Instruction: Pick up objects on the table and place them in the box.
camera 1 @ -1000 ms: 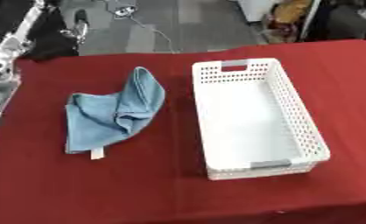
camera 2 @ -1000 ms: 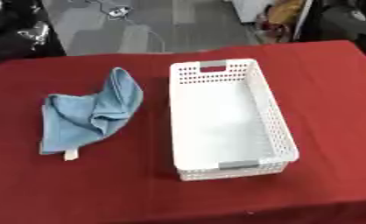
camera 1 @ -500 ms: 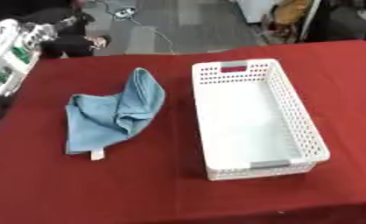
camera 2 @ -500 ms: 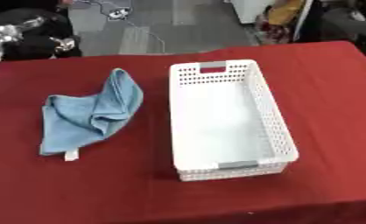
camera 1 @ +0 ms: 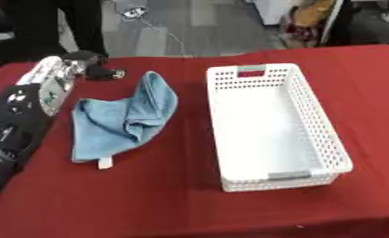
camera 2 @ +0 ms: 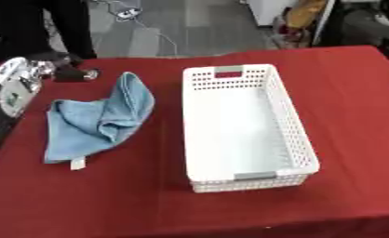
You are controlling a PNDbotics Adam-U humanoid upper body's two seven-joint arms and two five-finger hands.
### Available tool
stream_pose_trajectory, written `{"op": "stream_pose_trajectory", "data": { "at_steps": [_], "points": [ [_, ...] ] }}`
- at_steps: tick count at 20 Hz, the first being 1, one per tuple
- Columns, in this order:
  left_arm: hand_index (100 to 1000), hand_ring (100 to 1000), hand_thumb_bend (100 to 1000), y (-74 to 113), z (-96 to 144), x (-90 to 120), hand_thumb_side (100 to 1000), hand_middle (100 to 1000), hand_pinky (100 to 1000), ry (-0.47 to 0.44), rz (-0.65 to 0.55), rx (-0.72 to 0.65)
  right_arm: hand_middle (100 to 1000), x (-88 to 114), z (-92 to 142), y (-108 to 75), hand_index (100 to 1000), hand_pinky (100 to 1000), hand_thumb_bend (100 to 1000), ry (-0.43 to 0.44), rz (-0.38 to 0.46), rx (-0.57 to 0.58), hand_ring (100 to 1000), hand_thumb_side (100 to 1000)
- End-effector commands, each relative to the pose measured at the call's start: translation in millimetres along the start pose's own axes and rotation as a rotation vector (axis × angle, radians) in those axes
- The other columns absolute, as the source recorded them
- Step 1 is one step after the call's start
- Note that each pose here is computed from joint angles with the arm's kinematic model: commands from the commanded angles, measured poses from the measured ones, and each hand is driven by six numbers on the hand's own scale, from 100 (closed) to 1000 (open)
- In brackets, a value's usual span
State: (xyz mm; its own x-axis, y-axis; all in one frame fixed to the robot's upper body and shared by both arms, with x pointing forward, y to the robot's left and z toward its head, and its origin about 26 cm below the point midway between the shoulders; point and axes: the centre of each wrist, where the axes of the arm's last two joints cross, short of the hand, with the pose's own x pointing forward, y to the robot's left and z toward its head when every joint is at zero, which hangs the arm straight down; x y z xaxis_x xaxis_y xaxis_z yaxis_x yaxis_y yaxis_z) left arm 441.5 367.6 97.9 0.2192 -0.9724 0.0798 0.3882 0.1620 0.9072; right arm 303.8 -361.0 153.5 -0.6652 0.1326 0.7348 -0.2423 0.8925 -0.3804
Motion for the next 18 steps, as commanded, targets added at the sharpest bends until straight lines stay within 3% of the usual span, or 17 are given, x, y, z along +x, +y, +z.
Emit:
{"op": "stream_pose_trajectory", "data": {
  "at_steps": [1,9,18],
  "points": [
    [957,833,514,5.6,-4,7,980,875,795,-0.01,-0.019,0.027,885,6,-4,-3.7,1000,814,100,-0.019,0.019,0.013,954,931],
    [953,827,553,-8.7,-4,29,1000,871,802,-0.107,-0.112,-0.047,885,6,-5,-4.0,1000,814,100,-0.021,0.019,0.013,953,932],
    [938,804,590,-7.0,5,41,1000,850,806,-0.188,-0.169,-0.098,885,7,-5,-4.4,1000,814,100,-0.02,0.021,0.015,953,933]
  ]
}}
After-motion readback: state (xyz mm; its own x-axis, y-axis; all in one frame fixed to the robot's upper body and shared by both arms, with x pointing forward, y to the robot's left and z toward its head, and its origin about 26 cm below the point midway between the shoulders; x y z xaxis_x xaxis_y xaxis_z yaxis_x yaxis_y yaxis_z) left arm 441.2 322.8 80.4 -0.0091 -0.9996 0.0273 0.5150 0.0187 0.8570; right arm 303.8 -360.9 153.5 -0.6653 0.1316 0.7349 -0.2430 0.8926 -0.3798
